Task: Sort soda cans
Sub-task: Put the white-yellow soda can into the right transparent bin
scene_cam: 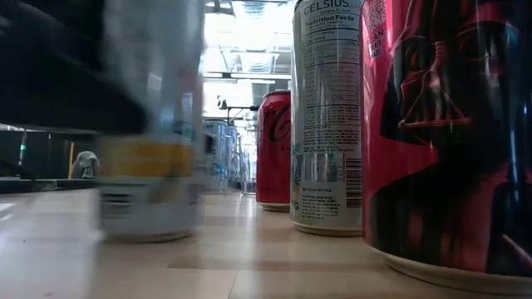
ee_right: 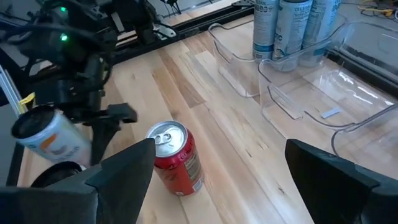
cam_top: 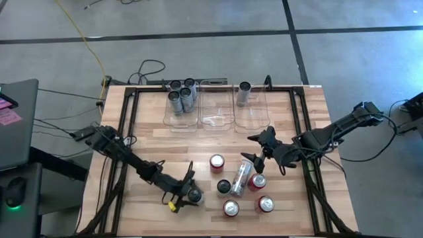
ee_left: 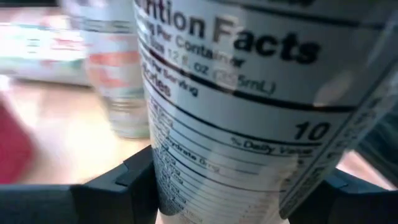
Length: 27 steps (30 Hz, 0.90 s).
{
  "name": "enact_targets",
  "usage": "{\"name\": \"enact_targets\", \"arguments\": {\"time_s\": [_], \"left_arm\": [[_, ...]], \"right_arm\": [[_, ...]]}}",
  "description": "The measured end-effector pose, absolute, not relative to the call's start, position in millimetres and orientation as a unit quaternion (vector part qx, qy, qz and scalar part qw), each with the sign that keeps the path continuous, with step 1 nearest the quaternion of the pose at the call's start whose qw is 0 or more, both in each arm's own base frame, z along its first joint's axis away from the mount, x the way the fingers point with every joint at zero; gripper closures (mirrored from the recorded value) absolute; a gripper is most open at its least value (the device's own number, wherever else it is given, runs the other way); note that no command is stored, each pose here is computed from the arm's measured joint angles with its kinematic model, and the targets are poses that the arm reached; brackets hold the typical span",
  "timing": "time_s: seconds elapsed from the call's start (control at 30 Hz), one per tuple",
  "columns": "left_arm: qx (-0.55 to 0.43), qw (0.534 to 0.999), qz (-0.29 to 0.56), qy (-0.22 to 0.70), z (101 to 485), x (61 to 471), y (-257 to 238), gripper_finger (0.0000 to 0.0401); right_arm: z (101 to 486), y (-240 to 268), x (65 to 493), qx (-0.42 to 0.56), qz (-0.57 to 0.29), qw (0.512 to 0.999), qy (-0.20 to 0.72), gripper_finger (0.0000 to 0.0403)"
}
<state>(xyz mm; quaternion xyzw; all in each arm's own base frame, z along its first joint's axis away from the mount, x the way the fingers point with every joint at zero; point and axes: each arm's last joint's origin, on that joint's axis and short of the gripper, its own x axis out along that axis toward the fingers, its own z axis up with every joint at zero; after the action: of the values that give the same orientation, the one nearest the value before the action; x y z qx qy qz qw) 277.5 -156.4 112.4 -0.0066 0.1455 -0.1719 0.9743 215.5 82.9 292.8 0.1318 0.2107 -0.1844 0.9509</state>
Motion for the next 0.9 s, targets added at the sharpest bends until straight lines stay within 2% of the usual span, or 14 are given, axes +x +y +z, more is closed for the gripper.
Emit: {"name": "enact_targets", "arguments": {"time_s": [0.2, 0.33, 0.5, 0.7, 0.9], "left_arm": [[-0.006, 0.981, -0.134, 0.142, 120, 287, -134, 0.0156], [-0.002, 0.984, -0.119, 0.134, 141, 287, -122, 0.0156], [0.005, 0.987, -0.081, 0.138, 171, 280, -106, 0.0156], [0.016, 0.991, -0.030, 0.129, 197, 270, -88, 0.0156], [0.016, 0.993, -0.014, 0.113, 208, 268, -79, 0.0156]], "right_arm": [[295, 85, 216, 0.125, -0.175, 0.955, 0.205, 0.0024], [292, 91, 226, 0.143, -0.169, 0.957, 0.188, 0.0024], [276, 112, 252, 0.114, -0.141, 0.968, 0.173, 0.0024], [264, 134, 285, 0.049, -0.101, 0.989, 0.101, 0.0024], [259, 130, 311, 0.015, -0.074, 0.997, 0.031, 0.0021]]}}
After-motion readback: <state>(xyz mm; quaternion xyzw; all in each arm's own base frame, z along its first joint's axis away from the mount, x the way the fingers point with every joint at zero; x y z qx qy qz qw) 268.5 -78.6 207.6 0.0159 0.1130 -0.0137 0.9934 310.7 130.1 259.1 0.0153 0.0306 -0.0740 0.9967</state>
